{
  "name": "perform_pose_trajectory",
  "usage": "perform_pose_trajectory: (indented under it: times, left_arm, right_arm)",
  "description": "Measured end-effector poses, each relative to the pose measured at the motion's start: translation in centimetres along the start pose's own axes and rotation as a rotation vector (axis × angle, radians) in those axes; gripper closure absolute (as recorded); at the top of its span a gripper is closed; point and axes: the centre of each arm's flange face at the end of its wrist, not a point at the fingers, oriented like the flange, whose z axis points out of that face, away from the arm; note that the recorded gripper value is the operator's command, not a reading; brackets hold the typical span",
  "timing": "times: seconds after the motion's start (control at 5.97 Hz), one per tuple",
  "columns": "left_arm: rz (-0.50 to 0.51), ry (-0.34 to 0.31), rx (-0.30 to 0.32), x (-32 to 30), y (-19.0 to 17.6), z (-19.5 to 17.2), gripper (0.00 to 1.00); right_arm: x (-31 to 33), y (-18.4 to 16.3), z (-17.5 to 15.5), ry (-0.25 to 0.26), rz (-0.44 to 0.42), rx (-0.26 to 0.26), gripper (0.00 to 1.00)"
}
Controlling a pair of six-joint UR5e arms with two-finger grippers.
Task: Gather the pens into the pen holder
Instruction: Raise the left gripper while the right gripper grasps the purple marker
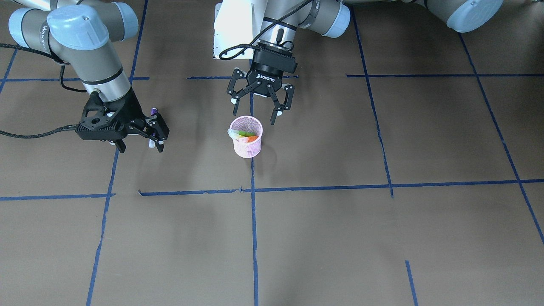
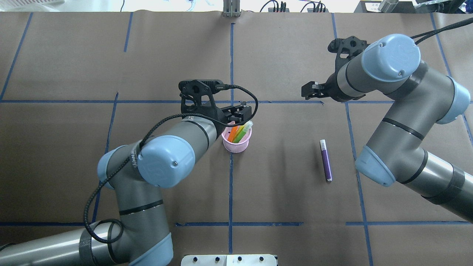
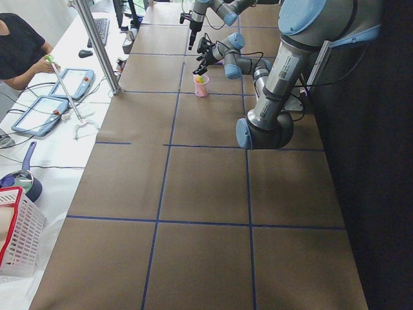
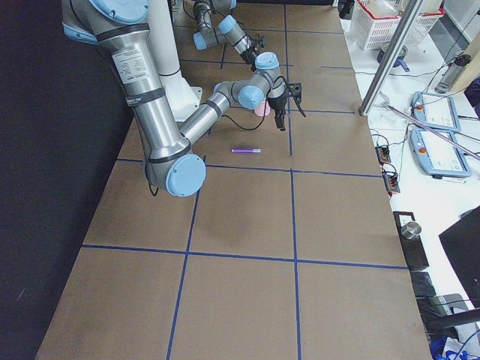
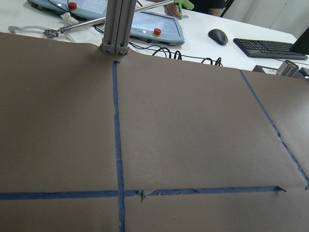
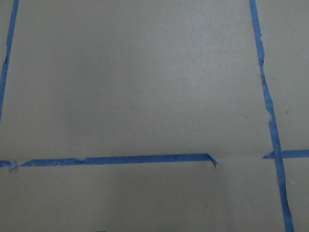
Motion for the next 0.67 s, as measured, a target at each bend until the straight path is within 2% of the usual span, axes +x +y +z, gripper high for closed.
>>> perform_pose_trajectory:
  times: [0.17, 0.5, 0.67]
  left_arm:
    - [0.016, 0.013, -0.014, -2.0, -1.2, -0.2, 0.0]
    - [0.016, 0.027, -0.055, -4.9, -2.2, -0.6, 0.0]
    - [0.015, 0.023, -0.064, -5.6, -2.1, -0.5, 0.0]
  right_arm:
    - [0.3, 0.8, 1.2, -0.008, 0.009, -0.098, 0.02]
    - [2.3, 1.0, 3.9, 0.021, -0.009, -0.284, 0.07]
    - [3.6, 0.9, 5.3, 0.018, -0.018, -0.375, 0.19]
